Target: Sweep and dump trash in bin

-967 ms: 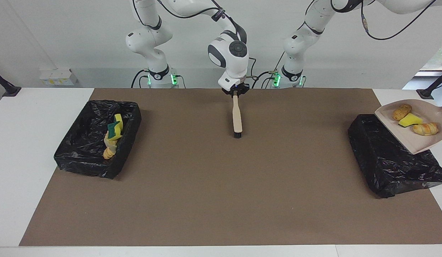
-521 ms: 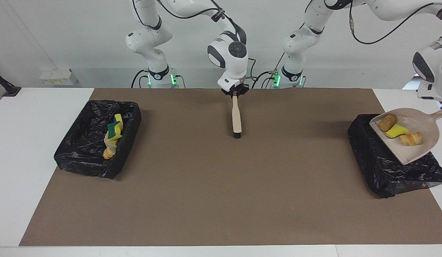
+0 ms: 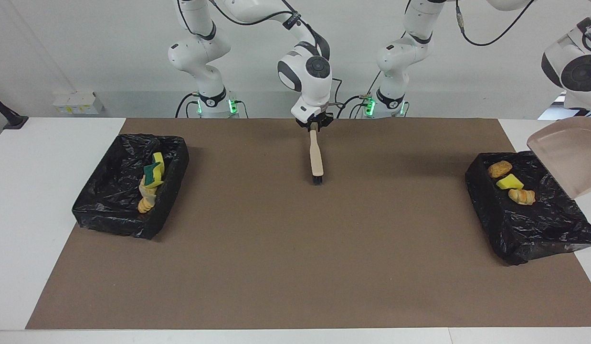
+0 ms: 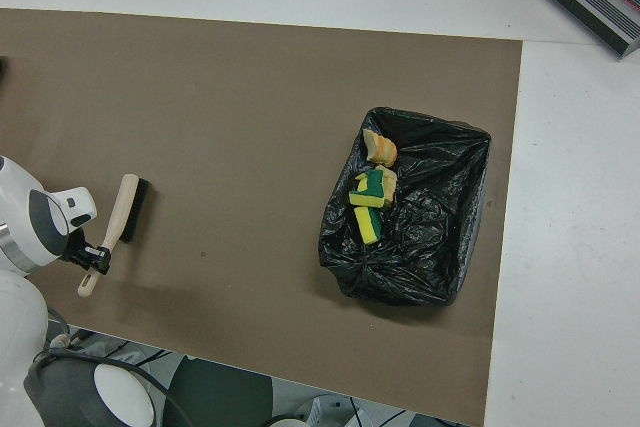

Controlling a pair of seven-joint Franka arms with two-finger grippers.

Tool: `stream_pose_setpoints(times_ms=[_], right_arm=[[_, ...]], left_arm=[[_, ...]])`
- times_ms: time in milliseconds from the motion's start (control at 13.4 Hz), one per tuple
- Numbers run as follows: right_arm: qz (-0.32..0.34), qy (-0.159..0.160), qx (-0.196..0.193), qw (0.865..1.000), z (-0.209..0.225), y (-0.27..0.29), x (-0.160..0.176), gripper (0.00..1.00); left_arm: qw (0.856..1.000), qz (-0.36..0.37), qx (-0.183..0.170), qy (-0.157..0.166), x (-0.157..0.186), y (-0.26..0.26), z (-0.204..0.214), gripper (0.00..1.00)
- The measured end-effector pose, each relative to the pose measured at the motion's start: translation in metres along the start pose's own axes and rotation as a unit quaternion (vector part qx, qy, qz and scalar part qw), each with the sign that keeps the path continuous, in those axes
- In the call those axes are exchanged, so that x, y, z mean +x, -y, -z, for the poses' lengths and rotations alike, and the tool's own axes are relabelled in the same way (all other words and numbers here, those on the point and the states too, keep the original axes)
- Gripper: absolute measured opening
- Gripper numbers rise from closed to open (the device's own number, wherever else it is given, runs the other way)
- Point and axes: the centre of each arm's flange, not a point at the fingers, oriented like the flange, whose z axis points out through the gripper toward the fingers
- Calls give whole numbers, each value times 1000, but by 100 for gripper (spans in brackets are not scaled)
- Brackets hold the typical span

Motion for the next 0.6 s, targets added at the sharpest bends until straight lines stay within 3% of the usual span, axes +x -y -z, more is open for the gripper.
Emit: stream_pose_setpoints(times_ms=[149,223,446,595], right_arm=[[1,-3,4,1000,5,3,1,39],[1,-5,7,1000,9,4,2,39],[4,-3,9,1000,35,-7,18,44],[59,-9,15,998,62,-26,30,70]], left_arm=[[1000,-5,-3,2,-3,-5,29,32],[1000,-8,-9,-12,5,-7,48,32],[993,-13,-14,-119,43,-8,89,32],[981,-12,-26,-191,61,-10,96,32]])
